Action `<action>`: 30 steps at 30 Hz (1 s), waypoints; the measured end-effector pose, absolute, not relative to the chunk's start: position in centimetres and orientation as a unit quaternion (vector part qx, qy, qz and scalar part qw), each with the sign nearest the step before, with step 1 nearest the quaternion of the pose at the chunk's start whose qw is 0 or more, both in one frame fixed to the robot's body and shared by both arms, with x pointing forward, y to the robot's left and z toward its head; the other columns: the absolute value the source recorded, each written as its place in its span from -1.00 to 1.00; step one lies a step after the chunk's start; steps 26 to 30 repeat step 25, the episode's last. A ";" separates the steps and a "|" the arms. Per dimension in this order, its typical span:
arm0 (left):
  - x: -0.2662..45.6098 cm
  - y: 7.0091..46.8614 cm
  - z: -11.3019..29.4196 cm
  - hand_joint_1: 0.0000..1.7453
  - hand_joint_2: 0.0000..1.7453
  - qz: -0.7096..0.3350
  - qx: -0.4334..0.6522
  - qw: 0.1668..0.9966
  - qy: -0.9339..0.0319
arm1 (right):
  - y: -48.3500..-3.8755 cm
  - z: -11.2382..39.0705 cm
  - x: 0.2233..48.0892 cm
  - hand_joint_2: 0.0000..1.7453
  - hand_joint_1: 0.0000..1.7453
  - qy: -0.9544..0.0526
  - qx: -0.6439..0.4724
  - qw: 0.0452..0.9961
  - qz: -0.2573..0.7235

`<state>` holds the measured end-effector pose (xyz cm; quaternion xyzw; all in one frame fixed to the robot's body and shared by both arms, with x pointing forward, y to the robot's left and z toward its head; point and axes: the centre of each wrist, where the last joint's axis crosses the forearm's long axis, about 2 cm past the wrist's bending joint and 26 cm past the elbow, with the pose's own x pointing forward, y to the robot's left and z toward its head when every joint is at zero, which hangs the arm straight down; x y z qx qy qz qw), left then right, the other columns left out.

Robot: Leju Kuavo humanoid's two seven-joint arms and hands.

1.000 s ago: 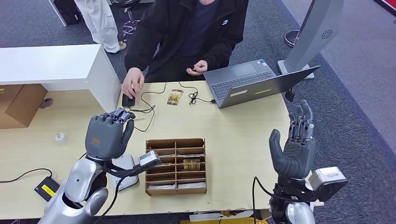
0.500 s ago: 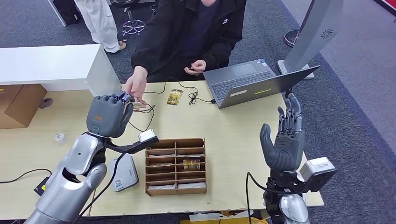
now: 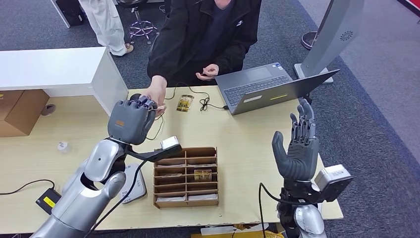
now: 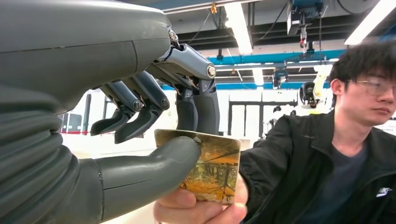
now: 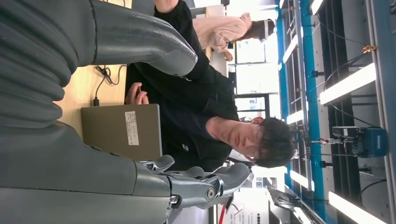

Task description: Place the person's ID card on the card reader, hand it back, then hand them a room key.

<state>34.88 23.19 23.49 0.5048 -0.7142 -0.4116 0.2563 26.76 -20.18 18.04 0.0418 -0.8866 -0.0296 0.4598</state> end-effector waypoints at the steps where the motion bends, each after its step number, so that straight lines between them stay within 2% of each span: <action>1: 34.9 23.1 23.4 -0.89 1.00 -0.412 0.502 0.259 -0.715 | -20.2 18.0 26.8 1.00 -1.00 -0.887 0.042 0.460 -0.030; 2: 34.9 23.0 23.4 -1.00 1.00 -0.412 0.500 0.260 -0.716 | -20.2 18.0 26.8 1.00 -1.00 -0.887 0.041 0.460 -0.030; 17: 34.0 22.6 22.0 -1.00 1.00 -0.377 0.482 0.268 -0.744 | -20.4 17.8 26.6 1.00 -1.00 -0.885 0.035 0.463 -0.032; 21: 32.5 22.9 20.9 -1.00 1.00 -0.333 0.444 0.271 -0.787 | -20.5 17.4 26.3 1.00 -1.00 -0.883 0.030 0.467 -0.034; 25: 30.6 23.4 19.8 -1.00 1.00 -0.264 0.360 0.288 -0.847 | -20.7 17.0 25.9 1.00 -1.00 -0.881 0.021 0.470 -0.036; 30: 30.6 23.4 19.8 -1.00 1.00 -0.264 0.360 0.288 -0.847 | -20.7 17.0 25.9 1.00 -1.00 -0.881 0.021 0.470 -0.036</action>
